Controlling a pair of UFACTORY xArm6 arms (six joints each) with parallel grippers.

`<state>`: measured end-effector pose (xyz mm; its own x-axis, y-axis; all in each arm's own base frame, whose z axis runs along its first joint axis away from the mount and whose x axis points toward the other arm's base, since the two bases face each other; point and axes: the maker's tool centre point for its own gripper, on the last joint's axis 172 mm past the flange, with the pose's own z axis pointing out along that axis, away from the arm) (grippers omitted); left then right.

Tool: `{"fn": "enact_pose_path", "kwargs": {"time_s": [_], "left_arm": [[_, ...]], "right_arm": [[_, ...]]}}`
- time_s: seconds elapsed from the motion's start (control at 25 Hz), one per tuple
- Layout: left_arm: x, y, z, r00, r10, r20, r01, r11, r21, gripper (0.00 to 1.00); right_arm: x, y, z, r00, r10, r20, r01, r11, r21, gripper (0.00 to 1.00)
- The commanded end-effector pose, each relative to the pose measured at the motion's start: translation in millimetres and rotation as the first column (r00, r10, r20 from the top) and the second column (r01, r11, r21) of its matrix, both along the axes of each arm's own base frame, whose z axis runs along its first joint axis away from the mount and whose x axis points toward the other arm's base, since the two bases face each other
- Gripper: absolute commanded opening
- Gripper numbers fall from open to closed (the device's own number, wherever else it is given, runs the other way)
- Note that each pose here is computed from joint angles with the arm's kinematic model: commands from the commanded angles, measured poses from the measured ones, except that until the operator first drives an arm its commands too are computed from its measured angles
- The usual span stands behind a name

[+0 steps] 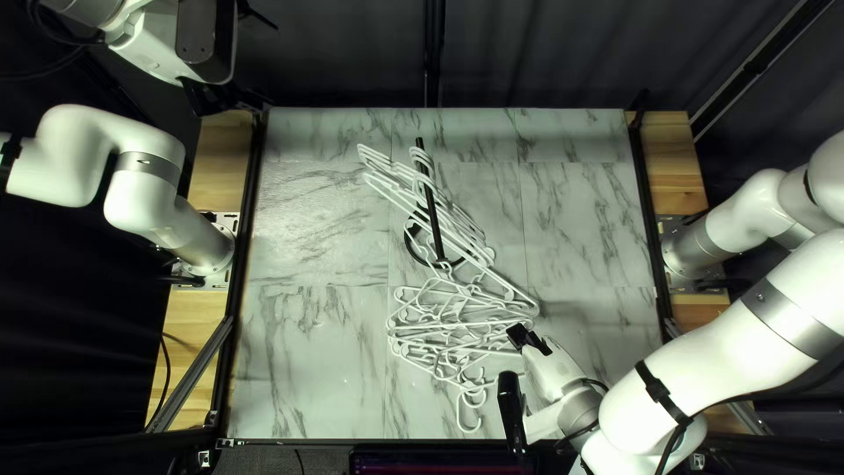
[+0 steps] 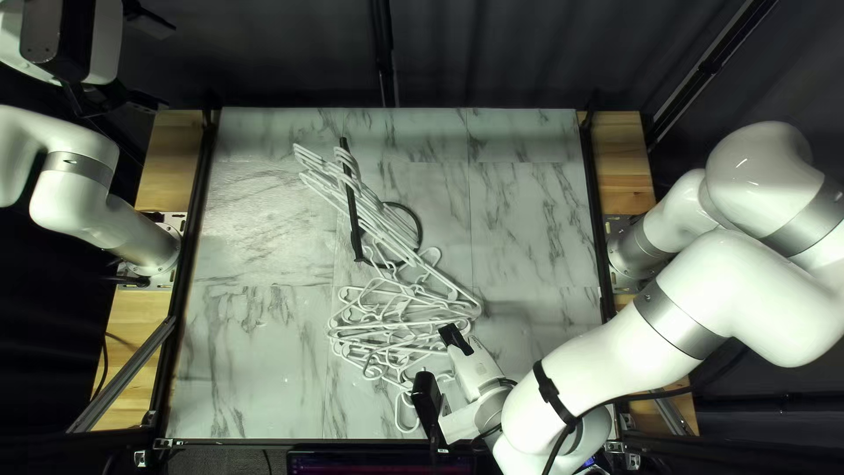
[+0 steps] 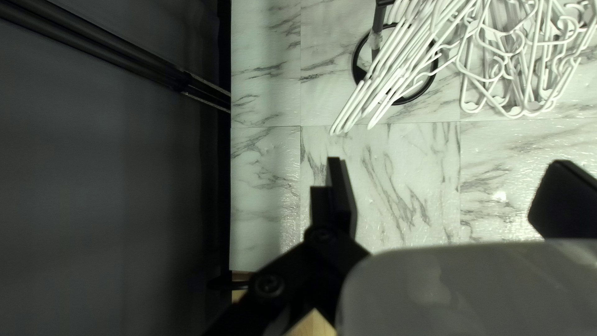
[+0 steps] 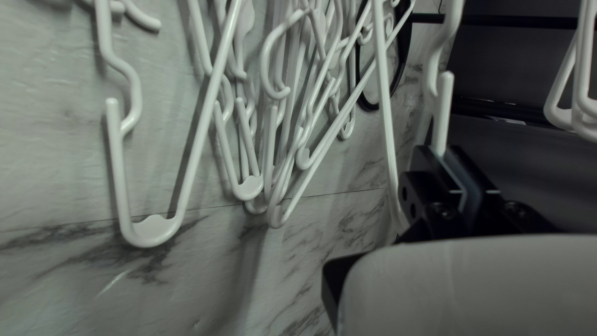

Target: Remove hangers from rack and place onto table

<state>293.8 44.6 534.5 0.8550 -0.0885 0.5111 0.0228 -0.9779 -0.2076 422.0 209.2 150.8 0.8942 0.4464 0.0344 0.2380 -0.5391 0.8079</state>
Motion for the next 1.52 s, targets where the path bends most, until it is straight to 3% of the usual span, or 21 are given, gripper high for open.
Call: {"fn": "enact_pose_path", "kwargs": {"time_s": [0.04,0.24,0.36,0.84,0.92,1.0,1.2,1.36,1.52], "left_arm": [[0,0,0,1.000,0.000,0.000,0.000,1.000,0.000,1.00],[0,0,0,1.000,0.000,0.000,0.000,1.000,0.000,1.00],[0,0,0,1.000,0.000,0.000,0.000,1.000,0.000,1.00],[0,0,0,1.000,0.000,0.000,0.000,1.000,0.000,1.00],[0,0,0,1.000,0.000,0.000,0.000,1.000,0.000,1.00],[0,0,0,1.000,0.000,0.000,0.000,1.000,0.000,1.00],[0,0,0,1.000,0.000,0.000,0.000,1.000,0.000,1.00],[0,0,0,1.000,0.000,0.000,0.000,1.000,0.000,1.00],[0,0,0,1.000,0.000,0.000,0.000,1.000,0.000,1.00]], "right_arm": [[0,-4,11,0.999,0.007,0.034,-0.007,1.000,-0.013,0.00],[-10,-28,32,0.994,-0.025,0.109,0.039,0.991,-0.127,0.00],[-10,-33,30,0.988,0.001,0.152,0.027,0.983,-0.181,0.00],[-10,-35,23,0.988,0.008,0.157,0.023,0.981,-0.191,0.00],[-1,-34,13,0.984,0.024,0.178,0.009,0.983,-0.183,0.00],[14,-34,8,0.975,0.020,0.223,0.033,0.972,-0.234,0.00],[23,-38,2,0.960,0.008,0.281,0.097,0.929,-0.357,0.00],[20,-38,-7,0.956,0.040,0.291,0.080,0.918,-0.389,0.00],[16,-38,-8,0.963,0.054,0.265,0.054,0.921,-0.385,0.01]]}}
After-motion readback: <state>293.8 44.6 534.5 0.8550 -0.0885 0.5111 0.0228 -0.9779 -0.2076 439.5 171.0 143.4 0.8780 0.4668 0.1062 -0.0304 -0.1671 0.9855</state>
